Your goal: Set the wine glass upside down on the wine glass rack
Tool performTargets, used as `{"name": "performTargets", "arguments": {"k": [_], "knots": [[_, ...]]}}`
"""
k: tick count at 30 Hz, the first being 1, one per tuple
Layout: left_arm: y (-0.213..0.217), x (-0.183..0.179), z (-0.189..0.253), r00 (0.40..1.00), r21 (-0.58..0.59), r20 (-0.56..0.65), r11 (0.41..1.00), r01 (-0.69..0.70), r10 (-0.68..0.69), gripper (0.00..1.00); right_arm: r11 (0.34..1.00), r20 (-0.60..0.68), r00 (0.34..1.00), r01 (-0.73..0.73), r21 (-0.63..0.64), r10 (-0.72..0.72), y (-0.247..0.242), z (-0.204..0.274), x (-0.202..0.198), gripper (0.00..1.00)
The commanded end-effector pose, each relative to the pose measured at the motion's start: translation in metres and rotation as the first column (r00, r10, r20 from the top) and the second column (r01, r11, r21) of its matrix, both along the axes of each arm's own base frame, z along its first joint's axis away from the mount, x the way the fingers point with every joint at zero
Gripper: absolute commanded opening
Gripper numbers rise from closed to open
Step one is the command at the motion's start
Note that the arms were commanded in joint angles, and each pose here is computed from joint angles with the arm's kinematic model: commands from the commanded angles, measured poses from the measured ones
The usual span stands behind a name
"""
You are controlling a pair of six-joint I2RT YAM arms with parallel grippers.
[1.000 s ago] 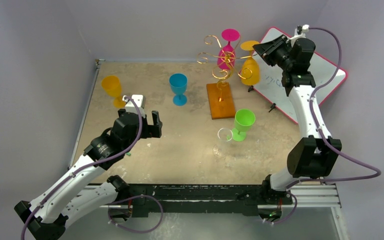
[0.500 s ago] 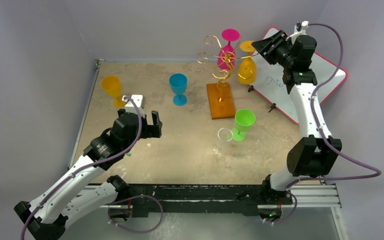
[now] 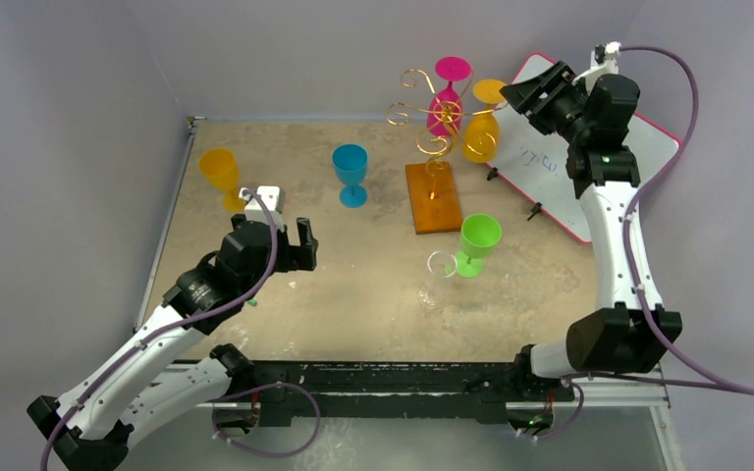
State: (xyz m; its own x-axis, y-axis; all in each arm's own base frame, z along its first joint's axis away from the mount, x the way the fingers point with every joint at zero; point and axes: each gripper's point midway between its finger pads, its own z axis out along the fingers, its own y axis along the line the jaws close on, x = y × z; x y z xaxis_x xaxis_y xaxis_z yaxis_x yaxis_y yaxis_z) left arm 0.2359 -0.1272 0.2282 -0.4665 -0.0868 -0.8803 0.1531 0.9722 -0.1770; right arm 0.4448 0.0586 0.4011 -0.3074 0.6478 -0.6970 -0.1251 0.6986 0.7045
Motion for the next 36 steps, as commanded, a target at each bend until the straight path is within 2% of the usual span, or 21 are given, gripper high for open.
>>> {"name": "performTargets", "arguments": {"k": [1,6,9,13,17,26,31,36], "knots": [[-0.012,0.000,0.026,1.000,-0.085,0.021,0.996,0.021,-0.019,0.95,0.991,0.006,0.992,0.125,-0.052,-0.125,-0.022,0.009,-0.022,0.60],[-0.028,-0.007,0.050,0.997,-0.175,0.012,0.981,0.079,-0.078,0.94,0.946,-0.096,0.945,0.300,-0.120,-0.312,-0.053,-0.016,-0.056,0.60],[-0.034,-0.010,0.059,0.994,-0.214,0.018,0.971,0.107,-0.105,0.93,0.895,-0.136,0.891,0.406,-0.184,-0.433,-0.075,-0.033,-0.076,0.60],[-0.030,-0.010,0.065,0.995,-0.225,0.039,0.970,0.095,-0.088,0.93,0.867,-0.222,0.844,0.440,-0.233,-0.488,-0.084,-0.065,-0.100,0.59],[-0.020,-0.004,0.057,0.998,-0.188,0.049,0.981,0.042,-0.034,0.93,0.848,-0.343,0.776,0.465,-0.254,-0.529,-0.088,-0.105,-0.121,0.54],[-0.004,0.003,0.018,0.999,-0.082,0.018,0.996,-0.034,0.036,0.96,0.915,-0.481,0.779,0.356,-0.189,-0.403,-0.060,-0.159,-0.140,0.44],[-0.006,0.002,0.009,1.000,-0.082,0.012,0.996,-0.021,0.023,0.96,0.938,-0.512,0.787,0.310,-0.152,-0.343,-0.047,-0.176,-0.145,0.39],[-0.005,0.001,0.010,1.000,-0.081,0.021,0.997,-0.018,0.020,0.96,0.945,-0.530,0.784,0.290,-0.151,-0.324,-0.043,-0.184,-0.148,0.39]]}}
